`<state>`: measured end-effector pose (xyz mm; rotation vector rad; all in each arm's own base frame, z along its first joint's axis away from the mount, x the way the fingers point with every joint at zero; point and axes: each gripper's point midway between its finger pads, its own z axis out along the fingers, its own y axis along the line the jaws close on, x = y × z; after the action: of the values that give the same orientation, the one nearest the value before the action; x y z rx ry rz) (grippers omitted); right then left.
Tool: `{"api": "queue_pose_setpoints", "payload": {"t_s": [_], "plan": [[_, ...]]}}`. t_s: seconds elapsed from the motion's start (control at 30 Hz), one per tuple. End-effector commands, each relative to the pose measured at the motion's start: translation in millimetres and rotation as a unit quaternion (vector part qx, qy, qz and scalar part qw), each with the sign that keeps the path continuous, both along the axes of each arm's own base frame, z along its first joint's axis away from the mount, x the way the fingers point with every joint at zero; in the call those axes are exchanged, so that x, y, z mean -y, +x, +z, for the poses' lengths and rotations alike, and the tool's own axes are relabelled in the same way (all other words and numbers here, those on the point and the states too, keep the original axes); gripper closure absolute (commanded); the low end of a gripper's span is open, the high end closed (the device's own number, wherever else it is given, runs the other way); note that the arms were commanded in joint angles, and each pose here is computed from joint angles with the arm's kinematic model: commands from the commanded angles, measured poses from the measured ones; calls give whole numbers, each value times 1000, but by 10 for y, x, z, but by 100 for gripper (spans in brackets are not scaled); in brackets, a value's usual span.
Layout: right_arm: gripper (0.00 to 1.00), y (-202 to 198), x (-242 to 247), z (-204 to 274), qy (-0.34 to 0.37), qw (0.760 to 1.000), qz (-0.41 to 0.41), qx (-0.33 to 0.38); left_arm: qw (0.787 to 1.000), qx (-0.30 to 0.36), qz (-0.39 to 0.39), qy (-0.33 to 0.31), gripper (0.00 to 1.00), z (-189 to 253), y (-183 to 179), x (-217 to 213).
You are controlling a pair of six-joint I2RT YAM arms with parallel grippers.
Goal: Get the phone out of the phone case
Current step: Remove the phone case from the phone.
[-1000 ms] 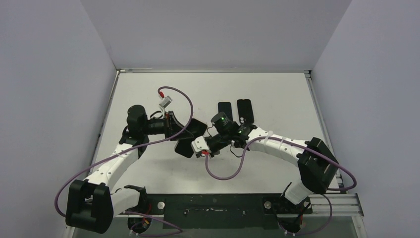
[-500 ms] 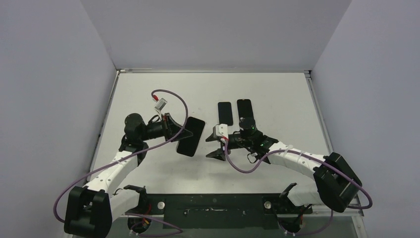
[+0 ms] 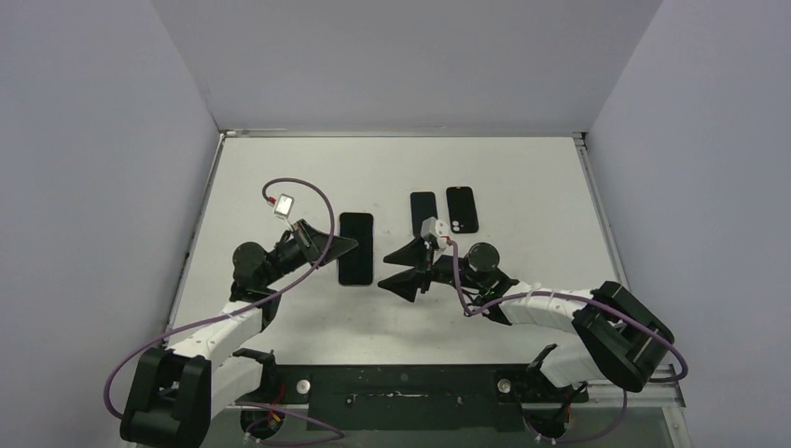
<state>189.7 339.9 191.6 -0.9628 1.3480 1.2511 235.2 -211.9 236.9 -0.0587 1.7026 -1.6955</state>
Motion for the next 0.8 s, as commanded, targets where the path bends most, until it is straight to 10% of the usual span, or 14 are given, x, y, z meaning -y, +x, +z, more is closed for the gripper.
{"api": "queue_pose_setpoints", "payload": {"t_s": [0.0, 0.77], "plan": [[40, -43, -76, 367, 87, 996, 8, -10, 995, 66, 22, -69, 100, 507, -40, -48], [49, 204, -5, 266, 107, 991, -57, -63, 987, 65, -29, -142, 100, 752, -355, 117]]}}
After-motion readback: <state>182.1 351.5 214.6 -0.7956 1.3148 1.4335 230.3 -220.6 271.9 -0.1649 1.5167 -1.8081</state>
